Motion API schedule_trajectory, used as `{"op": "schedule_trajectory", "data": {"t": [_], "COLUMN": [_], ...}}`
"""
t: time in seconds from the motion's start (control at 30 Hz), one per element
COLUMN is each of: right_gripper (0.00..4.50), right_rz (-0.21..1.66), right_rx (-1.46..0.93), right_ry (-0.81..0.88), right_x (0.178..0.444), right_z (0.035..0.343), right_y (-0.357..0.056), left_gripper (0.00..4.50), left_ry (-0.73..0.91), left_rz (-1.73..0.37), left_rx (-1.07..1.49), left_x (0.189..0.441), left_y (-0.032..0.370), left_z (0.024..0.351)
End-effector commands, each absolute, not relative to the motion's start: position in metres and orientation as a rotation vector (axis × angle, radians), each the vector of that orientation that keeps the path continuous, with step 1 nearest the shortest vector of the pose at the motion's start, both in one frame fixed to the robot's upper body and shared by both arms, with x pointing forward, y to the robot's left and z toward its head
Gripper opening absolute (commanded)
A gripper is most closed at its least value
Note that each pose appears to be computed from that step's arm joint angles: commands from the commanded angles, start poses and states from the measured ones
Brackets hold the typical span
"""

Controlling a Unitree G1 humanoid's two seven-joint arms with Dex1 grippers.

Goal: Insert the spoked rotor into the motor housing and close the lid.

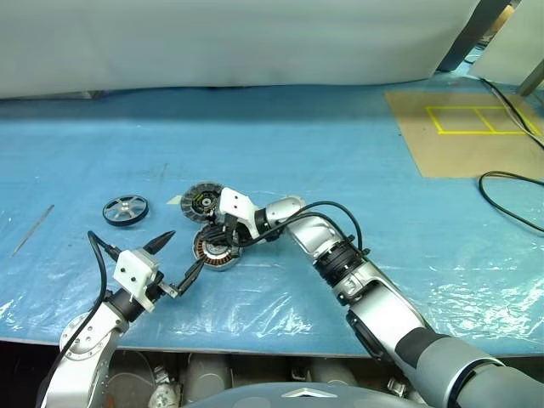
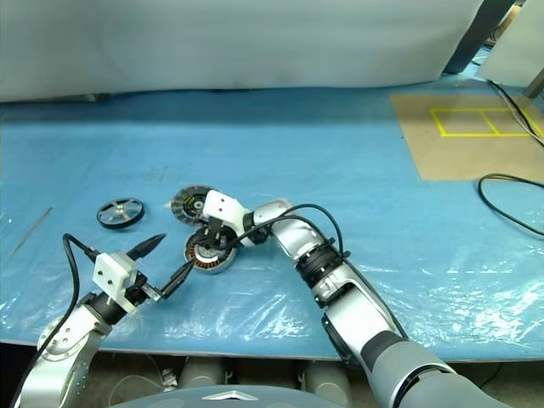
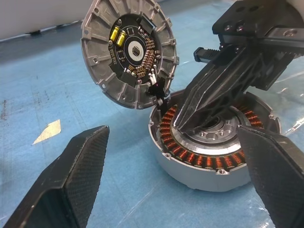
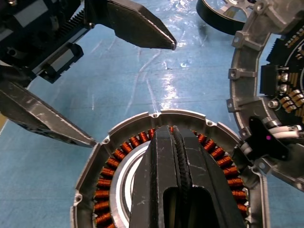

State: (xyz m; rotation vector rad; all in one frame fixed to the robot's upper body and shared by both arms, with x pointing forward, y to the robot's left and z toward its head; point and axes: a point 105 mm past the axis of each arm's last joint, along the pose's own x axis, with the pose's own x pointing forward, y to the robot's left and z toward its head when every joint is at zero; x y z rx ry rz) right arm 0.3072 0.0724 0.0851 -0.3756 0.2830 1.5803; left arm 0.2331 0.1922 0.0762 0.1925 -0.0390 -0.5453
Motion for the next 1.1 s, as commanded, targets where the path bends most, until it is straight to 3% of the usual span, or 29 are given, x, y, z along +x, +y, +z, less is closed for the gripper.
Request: {"op": "schedule_trajectory", "data": {"t": [0.03, 0.27, 0.53, 0.67, 0.87, 1.1], "right_gripper": [0.02, 0.02, 0.02, 0.02, 0.02, 0.02], "right_rz": [1.621, 1.616, 1.493, 1.602, 1.632, 1.603], "right_rx": [-0.394, -0.449, -0.461, -0.149, -0.081, -0.251], "right_ry": [0.249, 0.273, 0.235, 0.195, 0.184, 0.243], "right_x": [0.3, 0.299, 0.317, 0.302, 0.297, 0.295], "right_z": [0.091, 0.081, 0.072, 0.109, 0.123, 0.096], "right_y": [0.076, 0.071, 0.066, 0.074, 0.064, 0.052], "left_gripper": [4.5, 4.5, 4.5, 4.5, 4.5, 4.5], "left_ry": [-0.055, -0.051, -0.05, -0.053, -0.083, -0.062], "left_rz": [-0.558, -0.558, -0.559, -0.557, -0.535, -0.567], "left_rx": [0.212, 0.213, 0.216, 0.218, 0.205, 0.222], "left_x": [0.232, 0.232, 0.232, 0.232, 0.238, 0.241], "left_y": [0.19, 0.189, 0.189, 0.191, 0.199, 0.202], "left_z": [0.082, 0.083, 0.083, 0.084, 0.094, 0.089]}}
